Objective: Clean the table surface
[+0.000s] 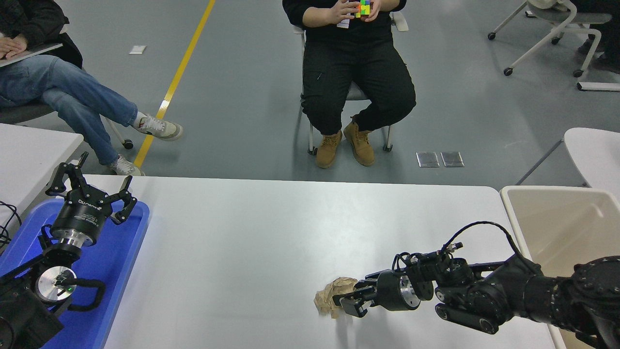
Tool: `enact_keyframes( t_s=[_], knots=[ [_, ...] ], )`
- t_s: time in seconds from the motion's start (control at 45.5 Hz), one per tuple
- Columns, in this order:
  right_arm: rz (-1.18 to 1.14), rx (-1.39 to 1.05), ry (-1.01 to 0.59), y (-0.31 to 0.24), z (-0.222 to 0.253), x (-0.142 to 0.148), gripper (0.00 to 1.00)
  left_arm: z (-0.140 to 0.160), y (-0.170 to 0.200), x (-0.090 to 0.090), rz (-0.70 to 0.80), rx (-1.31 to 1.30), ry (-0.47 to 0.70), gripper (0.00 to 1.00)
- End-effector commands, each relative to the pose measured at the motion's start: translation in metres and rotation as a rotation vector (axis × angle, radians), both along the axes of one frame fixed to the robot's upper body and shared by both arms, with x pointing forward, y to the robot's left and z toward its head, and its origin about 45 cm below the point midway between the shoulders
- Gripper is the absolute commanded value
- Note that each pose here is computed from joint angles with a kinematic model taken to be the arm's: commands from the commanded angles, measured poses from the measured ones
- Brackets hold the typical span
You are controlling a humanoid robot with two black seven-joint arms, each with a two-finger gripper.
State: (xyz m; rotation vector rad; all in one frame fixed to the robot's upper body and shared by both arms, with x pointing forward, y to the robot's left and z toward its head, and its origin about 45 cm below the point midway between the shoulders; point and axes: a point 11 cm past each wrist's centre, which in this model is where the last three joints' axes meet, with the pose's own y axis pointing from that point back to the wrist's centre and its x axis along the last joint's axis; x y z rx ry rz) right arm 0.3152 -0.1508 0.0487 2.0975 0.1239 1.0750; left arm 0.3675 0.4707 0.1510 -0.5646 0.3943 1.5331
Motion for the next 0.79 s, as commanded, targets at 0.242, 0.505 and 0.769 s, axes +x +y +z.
enact_keyframes(
  t_s=[0.242,0.505,0.769],
  knots=[
    [-0.001,0.106,-0.009,0.013,0.024,0.014,0.00,0.000,0.000,0.000,0.000,0.000,0.000,1.00],
    [0.008,0.178,-0.040,0.021,0.058,0.026,0.00,0.000,0.000,0.000,0.000,0.000,0.000,1.00],
    [-0.029,0.285,-0.050,0.020,0.115,0.044,0.00,0.000,0.000,0.000,0.000,0.000,0.000,1.00]
  ],
)
